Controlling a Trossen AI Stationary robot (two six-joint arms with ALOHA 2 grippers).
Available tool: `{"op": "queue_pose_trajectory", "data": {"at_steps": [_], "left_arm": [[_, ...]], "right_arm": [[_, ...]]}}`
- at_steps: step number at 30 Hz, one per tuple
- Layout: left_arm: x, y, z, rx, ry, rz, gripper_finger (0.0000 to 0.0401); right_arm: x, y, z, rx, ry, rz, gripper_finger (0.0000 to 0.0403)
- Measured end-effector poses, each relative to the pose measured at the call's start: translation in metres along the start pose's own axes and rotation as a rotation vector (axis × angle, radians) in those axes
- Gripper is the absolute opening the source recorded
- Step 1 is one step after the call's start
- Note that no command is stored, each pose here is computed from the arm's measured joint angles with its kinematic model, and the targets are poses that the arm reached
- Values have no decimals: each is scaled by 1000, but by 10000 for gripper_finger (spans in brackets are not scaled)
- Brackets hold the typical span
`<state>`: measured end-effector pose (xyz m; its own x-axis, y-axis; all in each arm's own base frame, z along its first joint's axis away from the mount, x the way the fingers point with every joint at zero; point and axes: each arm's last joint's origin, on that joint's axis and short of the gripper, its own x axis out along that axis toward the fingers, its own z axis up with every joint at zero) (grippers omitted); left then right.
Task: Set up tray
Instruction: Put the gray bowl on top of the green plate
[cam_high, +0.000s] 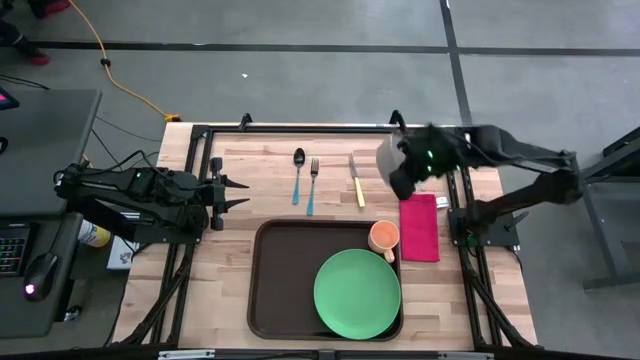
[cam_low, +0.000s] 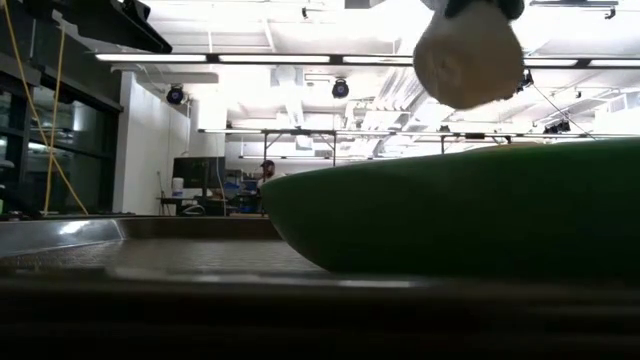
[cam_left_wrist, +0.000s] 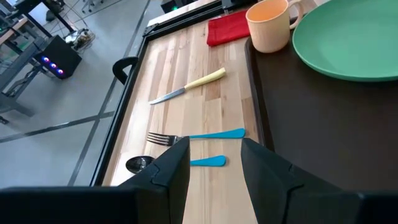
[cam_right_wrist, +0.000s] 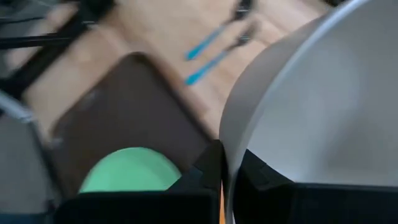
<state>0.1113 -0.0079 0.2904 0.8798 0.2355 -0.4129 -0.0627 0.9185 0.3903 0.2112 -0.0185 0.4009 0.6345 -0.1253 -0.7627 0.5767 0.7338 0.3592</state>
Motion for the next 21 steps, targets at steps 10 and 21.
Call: {"op": "queue_pose_trajectory", "data": {"at_steps": [10,21], "left_arm": [[0,0,0,-3,-3,-11,172],[0,0,0,-20,-3,-10,172]], "right_arm": [[23,73,-39,-62,76,131,0],[49,155,-66,-274,268,61,0]]}}
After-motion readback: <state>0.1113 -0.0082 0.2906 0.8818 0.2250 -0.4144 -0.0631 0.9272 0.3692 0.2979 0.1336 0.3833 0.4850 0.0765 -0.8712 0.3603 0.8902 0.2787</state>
